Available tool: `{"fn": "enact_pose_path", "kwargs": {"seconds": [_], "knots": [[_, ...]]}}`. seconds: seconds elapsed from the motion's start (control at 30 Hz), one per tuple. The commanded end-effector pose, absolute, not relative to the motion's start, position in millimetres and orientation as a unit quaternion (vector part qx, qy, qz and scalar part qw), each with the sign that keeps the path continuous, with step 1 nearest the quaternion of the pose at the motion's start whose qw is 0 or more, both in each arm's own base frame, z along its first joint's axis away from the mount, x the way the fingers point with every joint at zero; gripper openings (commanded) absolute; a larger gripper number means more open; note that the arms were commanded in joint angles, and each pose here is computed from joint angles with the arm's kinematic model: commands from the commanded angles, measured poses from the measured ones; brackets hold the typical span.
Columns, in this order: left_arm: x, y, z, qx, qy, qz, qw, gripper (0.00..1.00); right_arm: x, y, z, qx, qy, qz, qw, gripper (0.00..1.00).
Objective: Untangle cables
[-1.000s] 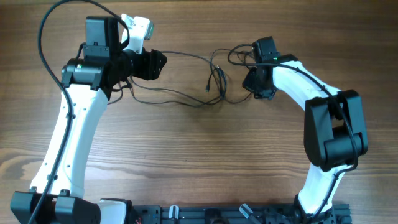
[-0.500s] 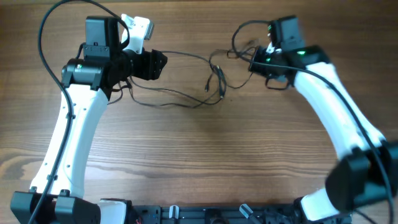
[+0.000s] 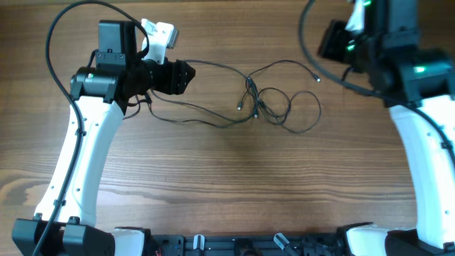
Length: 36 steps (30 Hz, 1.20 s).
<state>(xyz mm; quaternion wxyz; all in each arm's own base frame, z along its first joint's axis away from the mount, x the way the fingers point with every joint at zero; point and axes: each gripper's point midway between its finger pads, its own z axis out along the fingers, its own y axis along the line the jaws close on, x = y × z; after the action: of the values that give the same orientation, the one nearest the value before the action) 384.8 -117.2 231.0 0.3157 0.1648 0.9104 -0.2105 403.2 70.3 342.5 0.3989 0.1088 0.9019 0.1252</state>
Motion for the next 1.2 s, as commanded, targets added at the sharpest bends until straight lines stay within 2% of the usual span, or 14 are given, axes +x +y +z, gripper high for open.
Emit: {"fn": "enact_pose_path", "kwargs": {"seconds": [0.0, 0.17, 0.33, 0.53, 0.57, 0.6, 0.87, 1.17], "knots": [[378, -125, 245, 0.182, 0.9, -0.228, 0.324, 0.68, 406, 27, 372, 0.141, 0.881, 0.088, 0.443, 0.04], [378, -125, 245, 0.183, 0.9, -0.228, 0.325, 0.68, 400, 21, 347, 0.134, 0.905, 0.086, 0.395, 0.05], [384, -125, 249, 0.184, 0.895, -0.225, 0.337, 0.69, 398, 38, 306, 0.089, 0.938, 0.103, 0.319, 0.38], [389, -121, 251, 0.182, 0.895, -0.212, 0.347, 0.71, 395, 56, 254, 0.019, 0.965, 0.126, 0.228, 0.52], [389, -121, 250, 0.181, 0.896, -0.21, 0.348, 0.71, 395, 57, 249, 0.011, 0.967, 0.127, 0.219, 0.61], [389, -121, 250, 0.181, 0.896, -0.21, 0.348, 0.71, 394, 59, 240, -0.001, 0.97, 0.13, 0.207, 0.64], [389, -121, 251, 0.181, 0.895, -0.21, 0.348, 0.72, 383, 75, 188, -0.075, 0.975, 0.16, 0.138, 0.66], [391, -121, 252, 0.182, 0.893, -0.21, 0.353, 0.75, 381, 103, 154, -0.159, 0.965, 0.179, 0.105, 0.68]]}}
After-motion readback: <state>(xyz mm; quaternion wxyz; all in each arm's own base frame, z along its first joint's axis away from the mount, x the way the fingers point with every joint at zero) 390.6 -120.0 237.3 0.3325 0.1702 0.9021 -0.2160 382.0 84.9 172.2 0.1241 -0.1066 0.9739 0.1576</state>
